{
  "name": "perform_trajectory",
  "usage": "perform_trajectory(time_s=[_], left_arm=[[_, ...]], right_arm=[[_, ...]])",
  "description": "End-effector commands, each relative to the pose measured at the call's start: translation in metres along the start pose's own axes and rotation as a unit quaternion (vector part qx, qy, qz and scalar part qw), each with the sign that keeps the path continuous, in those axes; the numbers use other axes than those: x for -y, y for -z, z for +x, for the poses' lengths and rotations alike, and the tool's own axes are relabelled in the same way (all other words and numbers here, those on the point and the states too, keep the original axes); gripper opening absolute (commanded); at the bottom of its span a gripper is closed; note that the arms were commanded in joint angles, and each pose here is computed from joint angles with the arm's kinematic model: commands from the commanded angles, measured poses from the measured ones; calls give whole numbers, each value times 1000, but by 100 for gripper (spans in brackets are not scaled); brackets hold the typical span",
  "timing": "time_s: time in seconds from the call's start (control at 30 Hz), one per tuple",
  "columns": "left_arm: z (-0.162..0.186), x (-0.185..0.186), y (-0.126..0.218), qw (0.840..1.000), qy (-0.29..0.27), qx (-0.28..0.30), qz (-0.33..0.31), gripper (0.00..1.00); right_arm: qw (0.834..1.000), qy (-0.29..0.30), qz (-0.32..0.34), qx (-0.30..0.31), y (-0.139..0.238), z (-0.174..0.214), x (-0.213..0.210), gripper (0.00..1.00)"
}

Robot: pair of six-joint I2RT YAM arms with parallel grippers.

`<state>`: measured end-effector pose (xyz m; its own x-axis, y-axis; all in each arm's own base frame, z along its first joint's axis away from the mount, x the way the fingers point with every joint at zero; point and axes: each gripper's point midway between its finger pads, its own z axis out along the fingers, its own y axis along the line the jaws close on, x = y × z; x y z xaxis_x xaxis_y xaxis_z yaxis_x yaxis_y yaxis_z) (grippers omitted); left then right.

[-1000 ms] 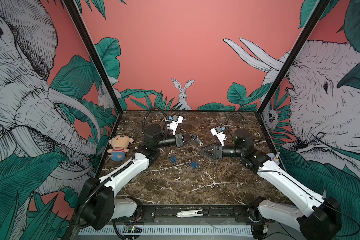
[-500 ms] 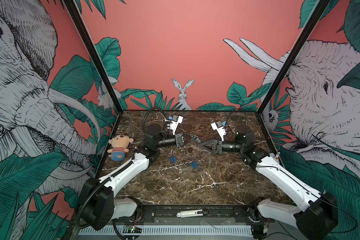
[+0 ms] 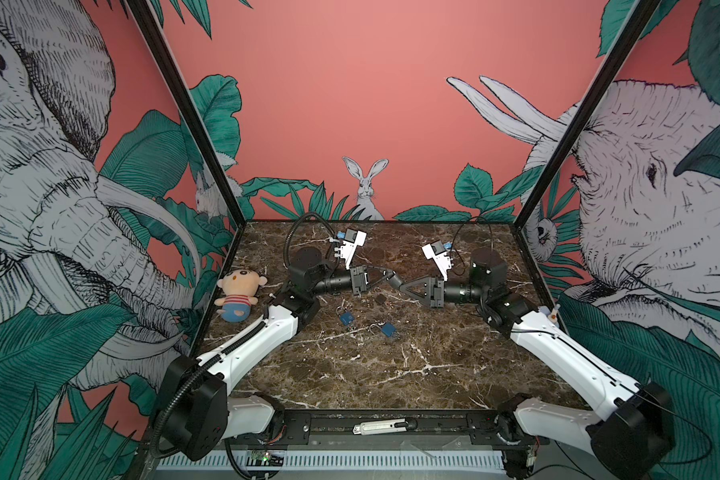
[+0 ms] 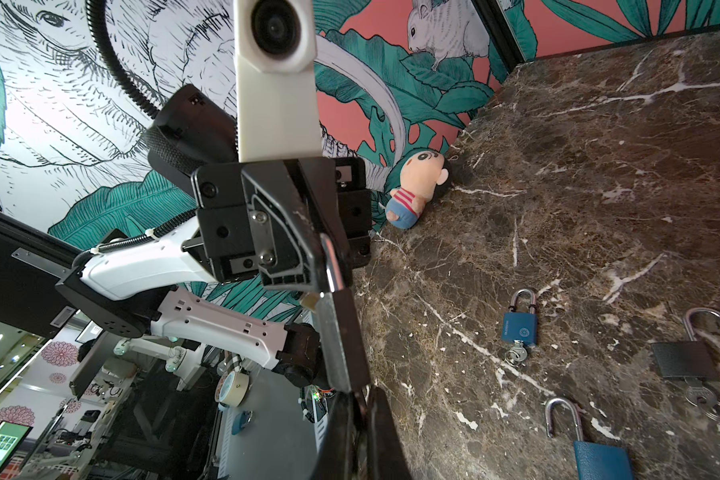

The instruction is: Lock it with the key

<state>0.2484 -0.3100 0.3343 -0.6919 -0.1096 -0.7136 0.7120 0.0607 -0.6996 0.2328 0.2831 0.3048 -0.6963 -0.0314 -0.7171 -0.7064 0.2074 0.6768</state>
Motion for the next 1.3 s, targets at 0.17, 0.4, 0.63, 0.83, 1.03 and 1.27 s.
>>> perform_trajectory(time_s=[0.17, 0.4, 0.63, 0.83, 1.03, 1.27], left_arm=[[-34, 26, 9, 998, -52, 46, 14, 0], [-45, 30, 16, 997, -62, 54, 12, 0], [-31, 6, 14, 997, -58, 13, -40, 0], [5, -42, -4, 994, -18, -59, -92, 0], [65, -89, -54, 980, 20, -153, -129, 0], [125, -125, -115, 962, 65, -229, -133, 0]], right_arm=[[1000, 15, -10, 3, 8, 8, -7, 0], [1000, 1, 7, 11, 17, 19, 3, 0], [991, -20, 128, 35, 44, 28, 45, 0], [969, -58, 223, 90, 84, 31, 83, 0], [935, -109, 311, 132, 124, 48, 117, 0], [908, -153, 364, 138, 155, 66, 139, 0]])
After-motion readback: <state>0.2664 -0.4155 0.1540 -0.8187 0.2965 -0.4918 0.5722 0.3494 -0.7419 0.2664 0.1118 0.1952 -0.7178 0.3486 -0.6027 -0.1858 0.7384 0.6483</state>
